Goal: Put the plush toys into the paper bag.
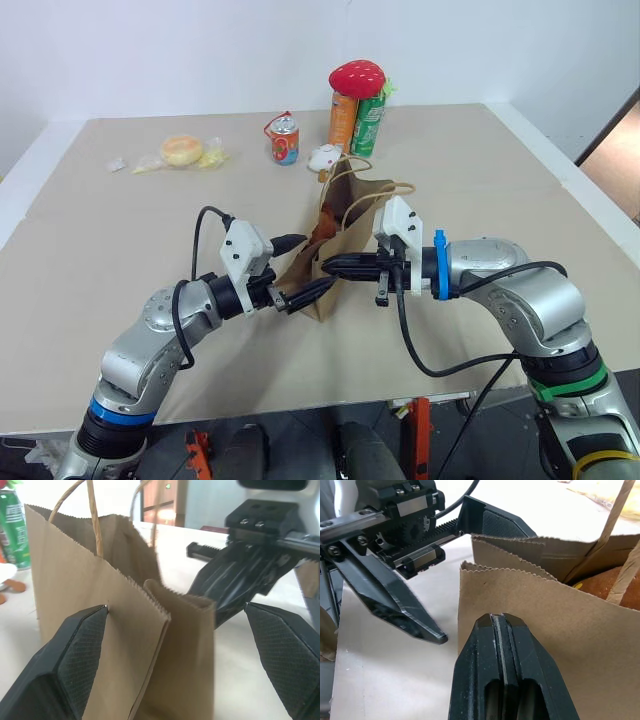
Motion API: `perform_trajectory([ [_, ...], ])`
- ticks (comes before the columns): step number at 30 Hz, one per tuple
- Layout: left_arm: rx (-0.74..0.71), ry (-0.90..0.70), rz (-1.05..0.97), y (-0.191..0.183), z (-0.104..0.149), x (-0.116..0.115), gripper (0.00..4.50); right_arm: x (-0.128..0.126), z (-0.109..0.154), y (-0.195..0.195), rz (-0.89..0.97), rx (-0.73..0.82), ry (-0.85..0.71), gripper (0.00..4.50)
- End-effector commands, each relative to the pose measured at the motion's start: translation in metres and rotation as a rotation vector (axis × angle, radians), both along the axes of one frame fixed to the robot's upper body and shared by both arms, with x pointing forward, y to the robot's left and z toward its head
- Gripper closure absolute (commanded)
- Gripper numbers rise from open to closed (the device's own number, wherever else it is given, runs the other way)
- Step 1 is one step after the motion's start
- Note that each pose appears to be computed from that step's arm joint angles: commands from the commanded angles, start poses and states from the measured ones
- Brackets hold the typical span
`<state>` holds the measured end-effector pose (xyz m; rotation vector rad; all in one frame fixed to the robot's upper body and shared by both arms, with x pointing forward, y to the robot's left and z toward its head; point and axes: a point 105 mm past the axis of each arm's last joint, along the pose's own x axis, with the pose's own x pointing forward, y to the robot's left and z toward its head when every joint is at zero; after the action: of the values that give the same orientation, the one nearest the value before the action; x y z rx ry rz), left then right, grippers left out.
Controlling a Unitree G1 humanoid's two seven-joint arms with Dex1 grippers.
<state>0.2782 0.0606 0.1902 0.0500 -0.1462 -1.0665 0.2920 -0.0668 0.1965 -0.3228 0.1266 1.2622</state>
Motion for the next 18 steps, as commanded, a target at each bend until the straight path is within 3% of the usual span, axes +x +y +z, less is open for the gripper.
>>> perform_trajectory([
  [1, -0.031, -0.047, 0.011, -0.001, 0.016, 0.000, 0.00, -0.001, 0.013, 0.004, 0.019, 0.016, -0.059, 4.43],
  [11, -0.014, -0.015, 0.133, 0.007, 0.004, 0.020, 0.00, -0.001, 0.013, 0.004, 0.015, 0.017, -0.065, 4.43],
  [14, -0.046, 0.017, 0.140, 0.008, 0.002, 0.021, 0.67, -0.001, 0.014, 0.004, 0.016, 0.020, -0.067, 4.50],
  [18, -0.110, 0.041, 0.149, 0.012, 0.009, 0.023, 2.69, -0.002, 0.014, 0.004, 0.016, 0.020, -0.069, 4.50],
])
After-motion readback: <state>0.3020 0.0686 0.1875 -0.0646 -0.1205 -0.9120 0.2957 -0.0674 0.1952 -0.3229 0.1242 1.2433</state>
